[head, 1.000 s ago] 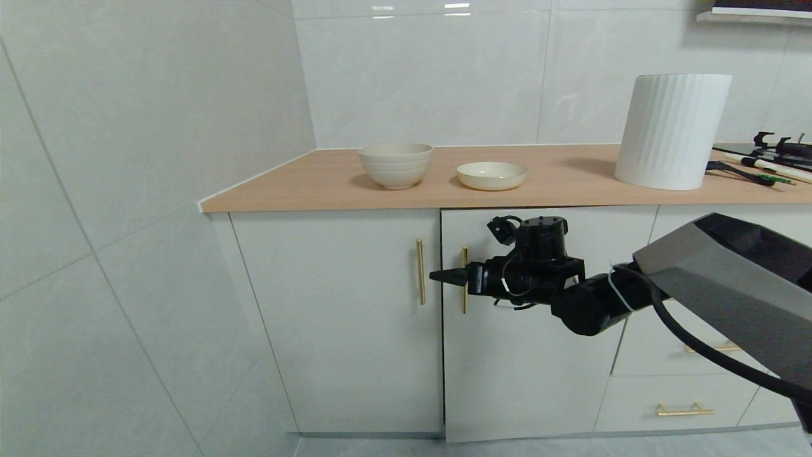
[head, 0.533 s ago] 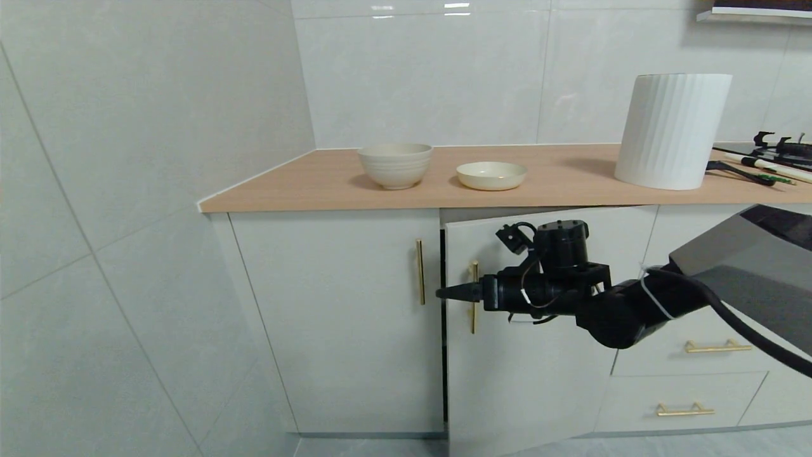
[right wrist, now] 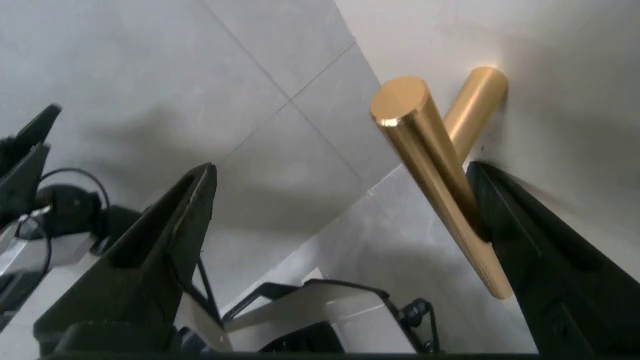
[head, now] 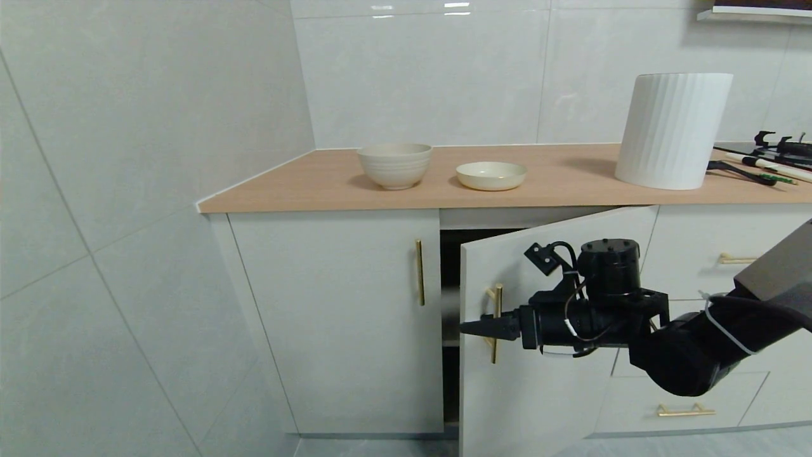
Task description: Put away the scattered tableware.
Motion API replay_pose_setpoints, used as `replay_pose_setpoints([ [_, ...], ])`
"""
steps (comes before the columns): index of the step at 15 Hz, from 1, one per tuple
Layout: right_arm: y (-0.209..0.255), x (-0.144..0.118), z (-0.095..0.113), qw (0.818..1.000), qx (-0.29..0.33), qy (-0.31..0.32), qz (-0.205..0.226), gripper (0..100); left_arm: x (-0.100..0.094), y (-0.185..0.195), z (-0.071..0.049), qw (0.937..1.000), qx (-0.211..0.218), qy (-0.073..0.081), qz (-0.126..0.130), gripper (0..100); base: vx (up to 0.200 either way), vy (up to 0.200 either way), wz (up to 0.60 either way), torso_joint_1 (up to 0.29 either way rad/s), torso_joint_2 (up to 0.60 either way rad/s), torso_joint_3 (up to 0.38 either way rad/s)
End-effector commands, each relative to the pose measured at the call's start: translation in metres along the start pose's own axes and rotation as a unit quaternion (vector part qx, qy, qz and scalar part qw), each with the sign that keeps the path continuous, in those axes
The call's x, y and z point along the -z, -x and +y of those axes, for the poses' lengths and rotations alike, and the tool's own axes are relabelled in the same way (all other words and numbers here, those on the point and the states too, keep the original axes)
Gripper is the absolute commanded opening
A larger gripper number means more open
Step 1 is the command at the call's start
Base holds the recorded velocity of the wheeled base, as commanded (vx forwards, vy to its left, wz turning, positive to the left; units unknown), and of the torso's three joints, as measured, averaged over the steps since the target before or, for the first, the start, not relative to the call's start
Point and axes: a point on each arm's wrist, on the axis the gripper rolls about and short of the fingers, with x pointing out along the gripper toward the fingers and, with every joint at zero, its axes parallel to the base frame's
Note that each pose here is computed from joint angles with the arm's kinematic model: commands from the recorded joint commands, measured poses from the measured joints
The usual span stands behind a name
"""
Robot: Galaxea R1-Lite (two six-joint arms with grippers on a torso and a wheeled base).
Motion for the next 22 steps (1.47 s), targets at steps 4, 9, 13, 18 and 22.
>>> replay_pose_setpoints([
  [4,0.007,0.006,0.005,1.000,-0.001,0.001,-0.002,100,0.000,0.000,0.000,1.0000,0.000,0.000,0.000,100,0.000,0.000,0.00,0.000,0.00,0.000],
  [9,0.009,0.004,0.007,1.000,-0.002,0.008,-0.011,100,-0.001,0.000,0.000,1.0000,0.002,-0.005,-0.004,100,0.000,0.000,0.00,0.000,0.00,0.000],
  [13,0.010,0.003,0.008,1.000,-0.003,0.009,-0.012,100,-0.064,0.012,-0.004,0.9944,0.105,-0.006,-0.012,100,0.000,0.000,0.00,0.000,0.00,0.000],
  [18,0.010,0.006,0.007,1.000,-0.002,0.007,-0.009,100,-0.121,-0.080,-0.012,0.9424,0.275,0.047,0.185,100,0.000,0.000,0.00,0.000,0.00,0.000],
  [22,0.006,0.010,0.003,1.000,0.000,0.001,-0.002,100,-0.098,-0.158,-0.043,0.8616,0.399,0.053,0.309,100,0.000,0.000,0.00,0.000,0.00,0.000],
])
